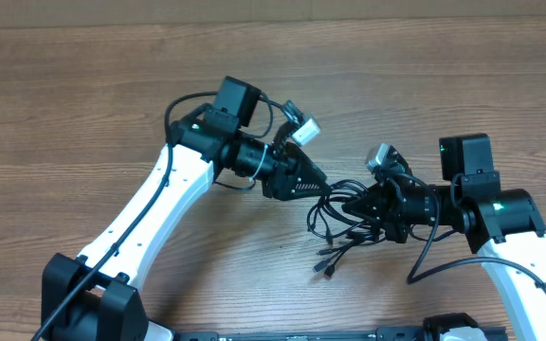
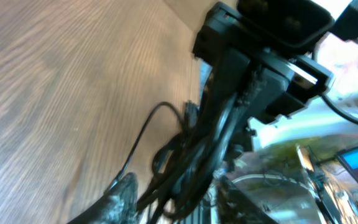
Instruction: Untangle cables
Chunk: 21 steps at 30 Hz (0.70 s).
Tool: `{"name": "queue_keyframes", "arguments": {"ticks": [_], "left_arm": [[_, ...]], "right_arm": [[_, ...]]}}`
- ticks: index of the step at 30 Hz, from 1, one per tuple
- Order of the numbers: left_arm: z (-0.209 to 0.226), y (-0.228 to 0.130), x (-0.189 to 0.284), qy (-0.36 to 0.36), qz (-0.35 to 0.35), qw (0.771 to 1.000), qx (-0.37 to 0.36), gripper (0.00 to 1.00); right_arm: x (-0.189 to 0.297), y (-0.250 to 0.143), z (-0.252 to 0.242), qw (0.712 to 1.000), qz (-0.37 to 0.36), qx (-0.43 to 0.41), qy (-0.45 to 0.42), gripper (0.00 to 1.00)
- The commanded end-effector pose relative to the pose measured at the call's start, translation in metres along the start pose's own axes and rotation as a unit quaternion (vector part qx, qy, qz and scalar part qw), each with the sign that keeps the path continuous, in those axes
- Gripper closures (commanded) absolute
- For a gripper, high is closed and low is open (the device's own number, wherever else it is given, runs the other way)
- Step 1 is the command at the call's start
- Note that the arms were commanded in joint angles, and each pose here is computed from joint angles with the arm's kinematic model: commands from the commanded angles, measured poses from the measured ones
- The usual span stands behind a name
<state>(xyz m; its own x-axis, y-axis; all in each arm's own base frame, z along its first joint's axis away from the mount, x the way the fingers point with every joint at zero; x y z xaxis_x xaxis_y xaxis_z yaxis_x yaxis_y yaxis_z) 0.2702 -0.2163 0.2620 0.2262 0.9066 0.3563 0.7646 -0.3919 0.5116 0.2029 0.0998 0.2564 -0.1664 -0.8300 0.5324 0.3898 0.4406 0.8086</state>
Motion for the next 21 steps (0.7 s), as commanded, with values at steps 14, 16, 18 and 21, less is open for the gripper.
{"name": "queue_keyframes", "arguments": {"ticks": [14, 16, 18, 21], "left_arm": [[0.003, -0.010, 0.025, 0.048, -0.006, 0.985, 0.167, 0.19], [0.001, -0.012, 0.019, 0.054, 0.005, 0.985, 0.163, 0.13], [0.002, -0.013, 0.012, 0.077, 0.013, 0.983, 0.168, 0.12], [0.010, -0.014, 0.004, 0.143, 0.013, 0.967, 0.212, 0.10]], "right_arm": [[0.005, 0.014, -0.032, 0.950, -0.039, -0.286, -0.121, 0.96], [0.006, 0.019, -0.034, 0.942, -0.055, -0.310, -0.117, 0.96], [0.006, 0.023, -0.034, 0.936, -0.070, -0.329, -0.109, 0.96], [0.006, 0.029, -0.032, 0.930, -0.085, -0.347, -0.086, 0.96]]}}
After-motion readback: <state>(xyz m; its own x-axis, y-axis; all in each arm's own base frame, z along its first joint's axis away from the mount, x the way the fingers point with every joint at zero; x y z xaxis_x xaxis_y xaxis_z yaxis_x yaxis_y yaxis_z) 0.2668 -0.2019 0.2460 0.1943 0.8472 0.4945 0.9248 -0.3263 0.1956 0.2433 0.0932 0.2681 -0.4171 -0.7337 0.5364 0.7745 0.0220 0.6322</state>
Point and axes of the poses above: each gripper's point midway between its finger pads, its own x axis back along the fingers, its own z axis along the line the jaws close on, y = z × x, the point moved 8 cm from there along x, back along the fingers, and after that the axes turned 9 degrees about x, right-handed, at the moved point
